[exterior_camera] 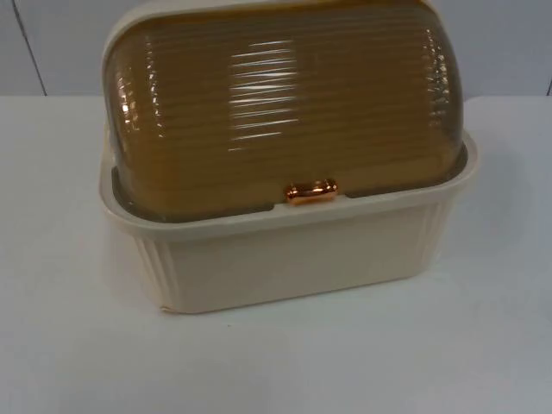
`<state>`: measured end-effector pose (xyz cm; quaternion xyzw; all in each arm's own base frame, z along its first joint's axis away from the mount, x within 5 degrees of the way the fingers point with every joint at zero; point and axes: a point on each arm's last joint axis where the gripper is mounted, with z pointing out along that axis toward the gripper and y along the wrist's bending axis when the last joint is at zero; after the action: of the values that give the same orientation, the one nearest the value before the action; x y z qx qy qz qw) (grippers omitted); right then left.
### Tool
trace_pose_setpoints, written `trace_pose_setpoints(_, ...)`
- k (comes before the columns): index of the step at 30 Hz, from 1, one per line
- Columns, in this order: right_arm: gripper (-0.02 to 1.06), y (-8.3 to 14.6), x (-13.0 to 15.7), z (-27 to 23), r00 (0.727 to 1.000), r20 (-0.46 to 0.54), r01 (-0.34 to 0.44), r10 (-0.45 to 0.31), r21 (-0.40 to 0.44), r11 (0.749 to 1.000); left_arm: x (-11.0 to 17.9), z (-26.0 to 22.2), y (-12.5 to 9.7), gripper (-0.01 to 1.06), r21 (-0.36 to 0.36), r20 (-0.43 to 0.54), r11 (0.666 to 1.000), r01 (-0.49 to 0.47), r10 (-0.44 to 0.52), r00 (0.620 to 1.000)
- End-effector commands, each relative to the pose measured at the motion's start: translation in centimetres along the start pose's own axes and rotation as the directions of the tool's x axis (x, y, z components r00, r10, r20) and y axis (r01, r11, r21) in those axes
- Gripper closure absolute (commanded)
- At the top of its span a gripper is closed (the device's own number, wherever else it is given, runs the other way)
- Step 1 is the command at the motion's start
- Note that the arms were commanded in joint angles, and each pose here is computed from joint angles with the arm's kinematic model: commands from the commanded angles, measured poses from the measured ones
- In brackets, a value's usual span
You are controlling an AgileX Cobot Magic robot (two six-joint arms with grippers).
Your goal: Open the box lid with the left hand, place the block into the box with the right hand, then close the box lid with the left hand.
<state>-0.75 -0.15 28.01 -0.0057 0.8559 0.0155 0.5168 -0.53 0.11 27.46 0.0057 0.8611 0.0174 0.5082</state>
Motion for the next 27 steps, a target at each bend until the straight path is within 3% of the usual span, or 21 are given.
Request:
trace_pose_setpoints(1,0.0,0.17,-0.05,-0.02,1.0,0.012,-0.014,0.014,-0.013,1.0,-0.02,0.04,-0.03,0.0,0.003,0.011,1.0,0.008,-0.008,1.0)
trace_pose_setpoints(27,0.0,0.12,-0.04,-0.02,0.999,0.01,-0.037,0.038,-0.008,0.999,-0.02,0.04,-0.03,0.0,0.004,0.011,1.0,0.022,-0.022,1.0)
